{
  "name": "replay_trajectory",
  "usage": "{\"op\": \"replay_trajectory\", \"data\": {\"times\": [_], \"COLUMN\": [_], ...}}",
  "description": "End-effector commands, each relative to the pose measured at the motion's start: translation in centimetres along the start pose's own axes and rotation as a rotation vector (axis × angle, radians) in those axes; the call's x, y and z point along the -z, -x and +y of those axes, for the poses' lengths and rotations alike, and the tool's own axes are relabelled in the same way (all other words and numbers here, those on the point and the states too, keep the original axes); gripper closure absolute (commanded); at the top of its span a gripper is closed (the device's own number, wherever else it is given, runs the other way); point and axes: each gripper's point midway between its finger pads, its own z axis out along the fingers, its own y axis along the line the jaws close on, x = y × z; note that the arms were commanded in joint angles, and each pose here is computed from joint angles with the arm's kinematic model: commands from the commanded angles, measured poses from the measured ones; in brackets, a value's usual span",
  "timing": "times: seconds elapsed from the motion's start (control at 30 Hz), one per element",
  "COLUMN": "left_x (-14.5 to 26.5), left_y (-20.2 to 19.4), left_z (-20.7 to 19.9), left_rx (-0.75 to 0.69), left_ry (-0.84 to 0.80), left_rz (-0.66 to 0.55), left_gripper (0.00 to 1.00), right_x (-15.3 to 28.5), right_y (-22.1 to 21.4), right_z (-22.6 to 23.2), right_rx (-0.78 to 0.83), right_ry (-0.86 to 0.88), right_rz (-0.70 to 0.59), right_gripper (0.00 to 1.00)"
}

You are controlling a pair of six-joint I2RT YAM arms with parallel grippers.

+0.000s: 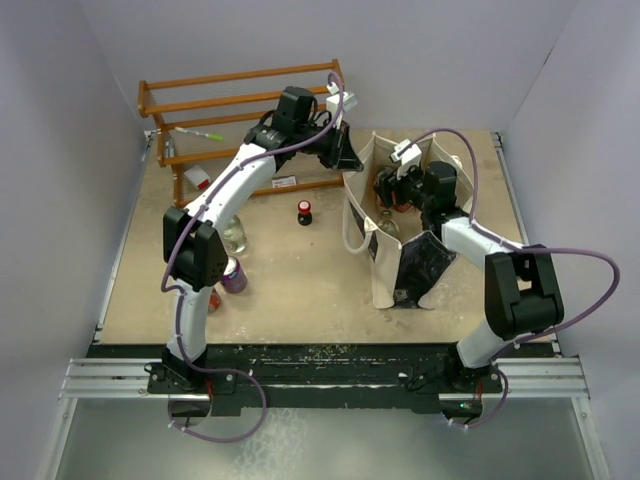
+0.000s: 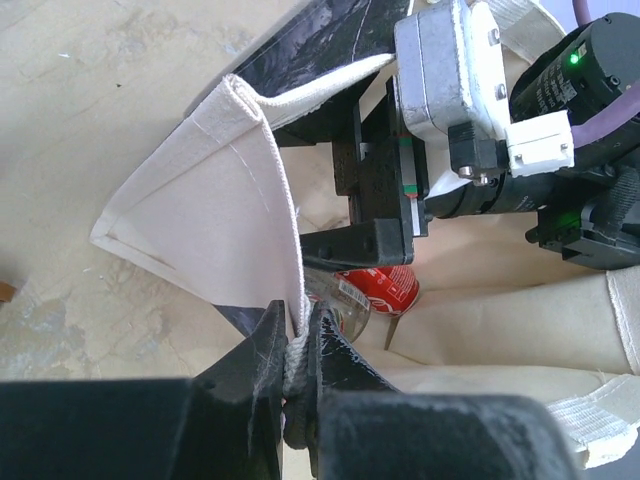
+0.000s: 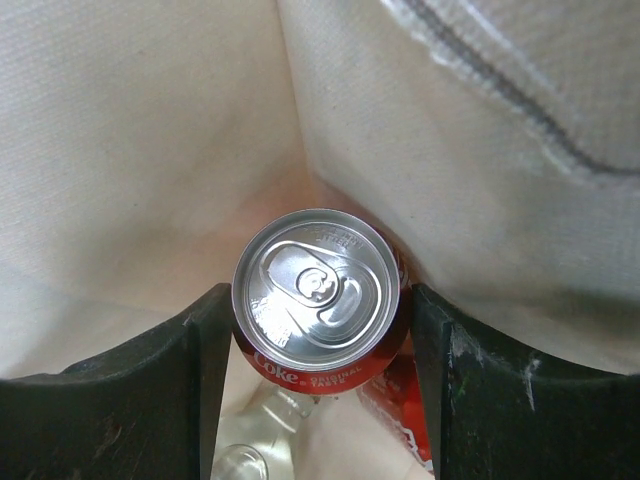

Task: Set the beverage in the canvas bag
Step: Adjust the drink in the canvas bag.

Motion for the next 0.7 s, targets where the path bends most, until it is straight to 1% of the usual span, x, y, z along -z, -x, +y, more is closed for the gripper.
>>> {"op": "replay_trajectory", "data": {"times": [0.0, 0.27, 0.4, 0.5, 0.57, 0.67], "left_x": [2.2, 3.4, 3.5, 3.6, 3.5, 3.3], "left_y": [4.2, 4.8, 5.0, 5.3, 5.2, 4.5], "left_z": [-1.1, -0.5, -0.1, 0.2, 0.4, 0.8], "left_rx": [-0.051, -0.045, -0.043, -0.048, -0.049, -0.045], "left_ry": [0.021, 0.062, 0.082, 0.101, 0.109, 0.110], "left_rz": [-0.097, -0.109, -0.114, -0.122, -0.119, -0.103], "left_gripper": [1.00, 1.00, 1.00, 1.00, 1.00, 1.00], "right_x": [-1.2, -0.6, 0.8, 2.0, 2.6, 2.9], "right_y": [1.1, -1.4, -3.3, -3.9, -4.3, -5.2], "right_z": [-2.0, -0.9, 0.3, 0.6, 0.5, 0.4], "right_rx": [0.058, 0.073, 0.087, 0.092, 0.095, 0.097], "right_ry": [-0.062, -0.017, 0.021, 0.020, 0.015, 0.008], "right_rz": [-0.079, -0.012, 0.050, 0.067, 0.087, 0.118], "right_gripper": [1.00, 0.99, 0.97, 0.96, 0.93, 0.86]}}
